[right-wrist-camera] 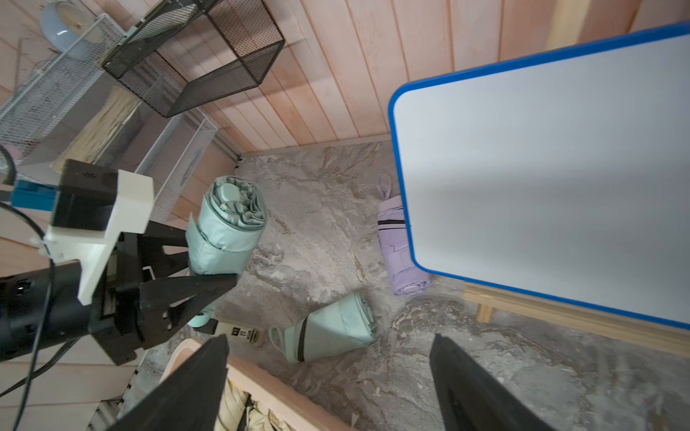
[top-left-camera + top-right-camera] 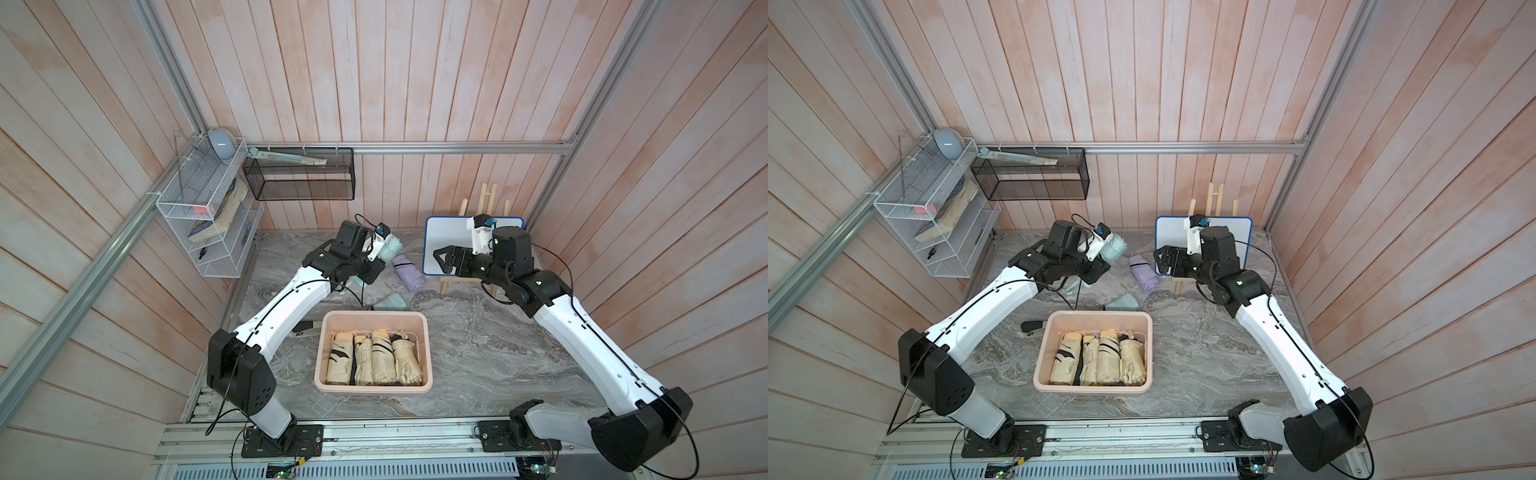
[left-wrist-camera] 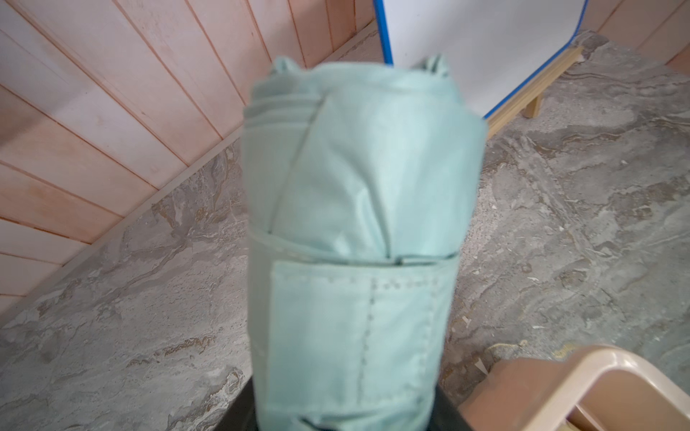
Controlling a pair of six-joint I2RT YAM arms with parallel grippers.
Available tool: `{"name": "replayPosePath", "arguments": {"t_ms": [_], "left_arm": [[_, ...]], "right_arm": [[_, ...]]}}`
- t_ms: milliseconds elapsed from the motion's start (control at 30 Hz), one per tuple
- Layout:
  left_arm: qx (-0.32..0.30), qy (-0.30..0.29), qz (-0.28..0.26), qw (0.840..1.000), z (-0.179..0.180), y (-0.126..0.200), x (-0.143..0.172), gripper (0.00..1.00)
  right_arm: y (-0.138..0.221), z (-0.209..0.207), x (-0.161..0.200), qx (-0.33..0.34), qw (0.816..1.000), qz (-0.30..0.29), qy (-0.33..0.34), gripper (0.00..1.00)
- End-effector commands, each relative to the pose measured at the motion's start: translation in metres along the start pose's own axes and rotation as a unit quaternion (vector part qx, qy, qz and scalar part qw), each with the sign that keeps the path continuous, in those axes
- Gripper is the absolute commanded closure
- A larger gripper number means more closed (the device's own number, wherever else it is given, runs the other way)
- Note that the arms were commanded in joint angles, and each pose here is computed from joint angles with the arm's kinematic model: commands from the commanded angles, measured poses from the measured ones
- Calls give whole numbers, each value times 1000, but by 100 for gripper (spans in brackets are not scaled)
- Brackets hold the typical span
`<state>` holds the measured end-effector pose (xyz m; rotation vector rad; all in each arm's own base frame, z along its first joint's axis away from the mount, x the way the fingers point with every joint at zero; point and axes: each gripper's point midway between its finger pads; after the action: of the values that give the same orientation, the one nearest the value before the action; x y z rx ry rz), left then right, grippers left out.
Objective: Put the umbrella into the storage box
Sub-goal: Pick up the umbrella from the center of the board, then place the umbrella in the storage box.
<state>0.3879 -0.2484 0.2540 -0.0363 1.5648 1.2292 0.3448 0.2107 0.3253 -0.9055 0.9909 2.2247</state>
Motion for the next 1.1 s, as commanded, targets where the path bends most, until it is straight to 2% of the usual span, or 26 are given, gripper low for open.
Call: {"name": "replayPosePath", "arguments": {"t_ms": [0,133,367,633,867,1000,1067], "left_arm": [[10,-48,-60,997,-11,24,-24,55],[21,-84,-78,993,-26,36,-28,55],[44,-133,-132,981,-51,61,-35,55],[47,-149,-126,980,-61,66,-26,55],[34,-161,-122,979,-62,71,-27,56],[35,-159,-125,979,-64,73,-29,56],[35,-157,-126,979,-65,74,-30,56]], "right_arm": [[-2,36,-4,-75,997,5,-14,7],[-9,60,5,-124,992,27,-15,7],[-22,80,18,-170,984,51,-33,8],[-34,94,35,-199,976,71,-47,11],[-38,104,48,-224,969,90,-59,23],[-38,103,56,-229,966,98,-65,36],[-37,103,57,-231,966,98,-69,46]]}}
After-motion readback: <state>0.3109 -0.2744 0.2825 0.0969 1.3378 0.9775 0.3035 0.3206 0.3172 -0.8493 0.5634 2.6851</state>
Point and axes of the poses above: each gripper's point midway between its finger pads, its own y axis back along the fingers, its own z axis along the line the jaws close on, x = y × z, and after that the axes turned 1 degree about -y, right-handed
